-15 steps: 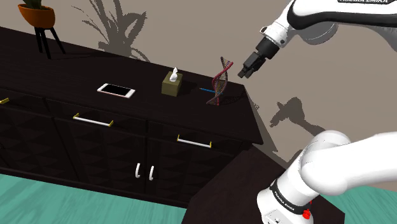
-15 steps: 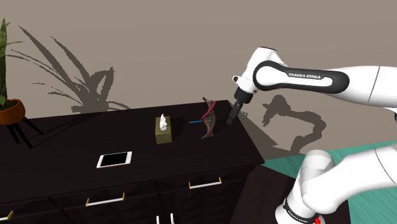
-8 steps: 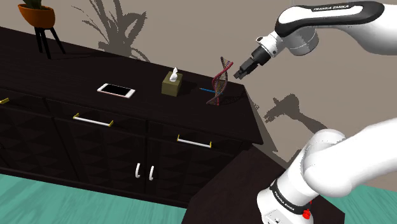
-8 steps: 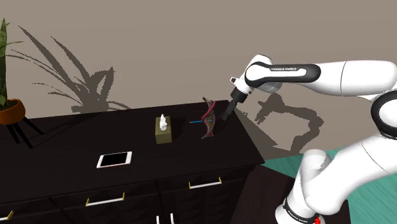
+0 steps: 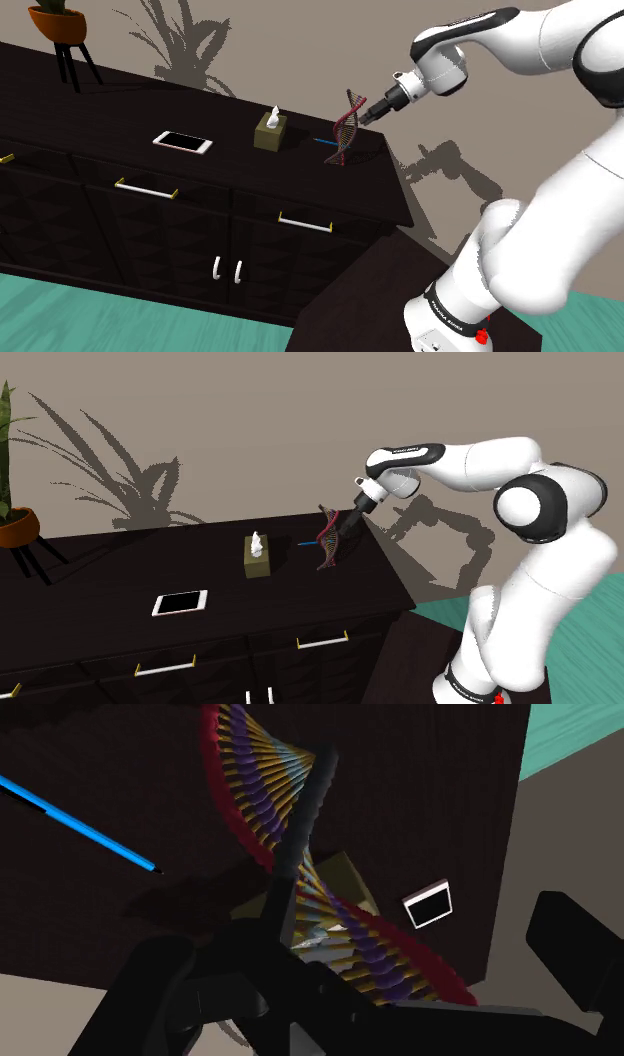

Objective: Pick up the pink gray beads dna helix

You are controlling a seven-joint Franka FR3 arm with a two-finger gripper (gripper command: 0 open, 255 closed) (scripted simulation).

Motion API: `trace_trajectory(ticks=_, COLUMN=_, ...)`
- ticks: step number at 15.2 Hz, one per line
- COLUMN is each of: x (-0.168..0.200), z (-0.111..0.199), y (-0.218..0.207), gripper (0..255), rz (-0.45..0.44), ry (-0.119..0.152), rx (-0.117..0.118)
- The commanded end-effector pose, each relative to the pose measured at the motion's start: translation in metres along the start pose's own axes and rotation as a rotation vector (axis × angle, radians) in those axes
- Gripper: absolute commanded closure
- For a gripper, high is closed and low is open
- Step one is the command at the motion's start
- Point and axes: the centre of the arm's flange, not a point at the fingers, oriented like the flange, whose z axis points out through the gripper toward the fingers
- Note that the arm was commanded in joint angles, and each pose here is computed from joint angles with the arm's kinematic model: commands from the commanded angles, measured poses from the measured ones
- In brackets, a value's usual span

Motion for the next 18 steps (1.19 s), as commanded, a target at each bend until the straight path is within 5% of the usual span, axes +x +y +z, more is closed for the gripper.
trace_trajectory(ticks=1, x=0.007, z=0.010, y=0.028, gripper=0, rz=-0.022, ry=0.042, rx=0.026)
trace_trajectory(ticks=11, x=-0.011, z=0.045, y=0.055, gripper=0, rz=-0.027, ry=0.056, rx=0.038)
trace_trajectory(ticks=12, x=-0.010, z=0.045, y=0.055, gripper=255, rz=-0.027, ry=0.056, rx=0.038)
trace_trajectory(ticks=18, x=-0.010, z=0.045, y=0.054, gripper=255, rz=-0.027, ry=0.056, rx=0.038)
